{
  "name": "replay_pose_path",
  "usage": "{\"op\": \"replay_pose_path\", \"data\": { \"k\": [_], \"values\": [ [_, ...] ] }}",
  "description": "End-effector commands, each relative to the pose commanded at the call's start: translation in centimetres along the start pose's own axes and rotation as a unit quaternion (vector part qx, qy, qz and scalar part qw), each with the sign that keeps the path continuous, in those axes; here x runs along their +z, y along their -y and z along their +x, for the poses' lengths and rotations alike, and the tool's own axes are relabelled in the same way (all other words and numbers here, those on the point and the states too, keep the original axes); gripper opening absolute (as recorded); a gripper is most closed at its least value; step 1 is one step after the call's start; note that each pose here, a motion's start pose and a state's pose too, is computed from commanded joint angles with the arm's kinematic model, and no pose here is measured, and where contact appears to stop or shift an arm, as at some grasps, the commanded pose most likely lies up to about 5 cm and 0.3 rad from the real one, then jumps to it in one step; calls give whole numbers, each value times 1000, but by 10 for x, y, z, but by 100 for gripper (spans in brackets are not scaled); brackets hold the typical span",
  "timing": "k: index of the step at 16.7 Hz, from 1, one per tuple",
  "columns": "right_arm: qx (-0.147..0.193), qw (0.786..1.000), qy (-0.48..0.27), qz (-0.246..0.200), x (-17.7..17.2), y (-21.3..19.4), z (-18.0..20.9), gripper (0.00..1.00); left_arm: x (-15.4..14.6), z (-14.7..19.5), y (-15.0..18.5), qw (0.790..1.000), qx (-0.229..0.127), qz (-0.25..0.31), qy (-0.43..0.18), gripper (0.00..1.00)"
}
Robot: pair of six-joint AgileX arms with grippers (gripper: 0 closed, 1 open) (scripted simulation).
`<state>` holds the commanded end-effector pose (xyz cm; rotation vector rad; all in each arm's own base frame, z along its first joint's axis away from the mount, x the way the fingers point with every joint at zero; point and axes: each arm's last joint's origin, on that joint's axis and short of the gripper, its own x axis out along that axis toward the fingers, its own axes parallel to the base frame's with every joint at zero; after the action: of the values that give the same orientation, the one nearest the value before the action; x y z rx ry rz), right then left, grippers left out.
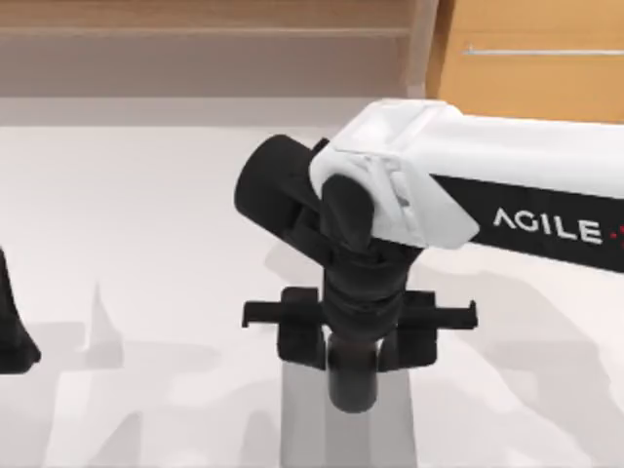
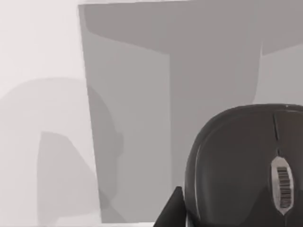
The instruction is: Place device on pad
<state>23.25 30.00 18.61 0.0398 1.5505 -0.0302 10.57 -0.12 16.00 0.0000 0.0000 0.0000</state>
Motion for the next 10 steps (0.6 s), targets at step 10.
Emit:
{"op": "replay_pose_path", "data": {
  "k": [10],
  "values": [
    [65, 996, 40, -35, -15, -25, 1, 0, 0, 0, 0, 1000, 0, 0, 0, 100]
  ]
}}
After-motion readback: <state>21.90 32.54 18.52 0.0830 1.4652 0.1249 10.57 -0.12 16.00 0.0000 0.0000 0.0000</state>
